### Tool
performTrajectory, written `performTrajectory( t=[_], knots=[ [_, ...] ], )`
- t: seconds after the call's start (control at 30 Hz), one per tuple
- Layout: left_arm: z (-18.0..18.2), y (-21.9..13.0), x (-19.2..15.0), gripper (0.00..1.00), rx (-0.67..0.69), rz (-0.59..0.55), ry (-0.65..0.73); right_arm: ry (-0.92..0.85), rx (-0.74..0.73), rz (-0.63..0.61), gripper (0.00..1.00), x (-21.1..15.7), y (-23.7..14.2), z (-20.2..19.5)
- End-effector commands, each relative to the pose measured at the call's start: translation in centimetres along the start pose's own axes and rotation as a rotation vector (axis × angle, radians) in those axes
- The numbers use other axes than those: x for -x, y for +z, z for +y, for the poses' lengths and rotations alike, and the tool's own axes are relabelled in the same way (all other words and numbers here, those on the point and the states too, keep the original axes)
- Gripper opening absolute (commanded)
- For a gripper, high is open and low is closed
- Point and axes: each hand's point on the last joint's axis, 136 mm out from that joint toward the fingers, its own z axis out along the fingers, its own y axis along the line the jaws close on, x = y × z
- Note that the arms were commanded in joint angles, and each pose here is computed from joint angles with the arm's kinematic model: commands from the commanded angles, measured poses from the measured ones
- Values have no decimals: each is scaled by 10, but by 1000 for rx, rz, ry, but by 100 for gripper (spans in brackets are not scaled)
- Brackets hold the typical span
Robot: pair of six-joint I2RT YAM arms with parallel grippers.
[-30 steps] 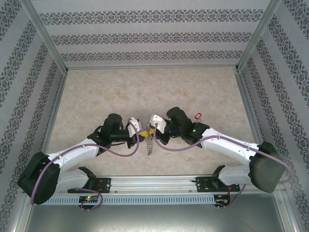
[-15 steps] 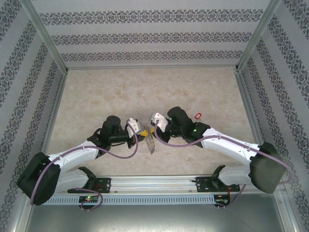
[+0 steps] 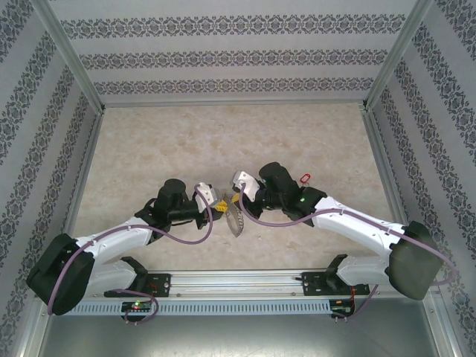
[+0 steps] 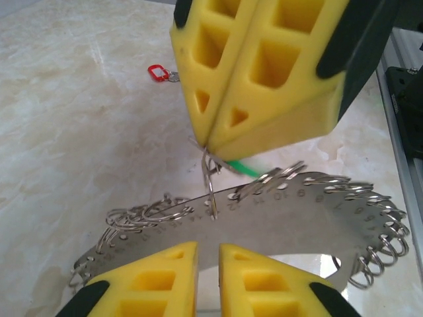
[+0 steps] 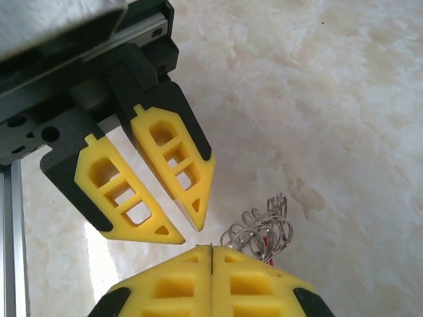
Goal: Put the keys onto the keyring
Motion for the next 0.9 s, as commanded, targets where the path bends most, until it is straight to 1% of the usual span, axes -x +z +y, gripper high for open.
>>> performTrajectory(
  t=[0.0,0.33,0.67,0.87],
  knots=[
    [-1,-1,6,20,-16,-2,15,-53,-6,-39,0,19,-8,4],
    [-5,-4,26,25,-47,-40,29,-65,-9,-35,0,19,-8,4],
    [-7,1,31,26,-85,-44,25,-68,-7,-36,0,19,-8,4],
    [-3,4,32,26,-78,-40,28,-69,-6,-36,0,19,-8,4]
  ],
)
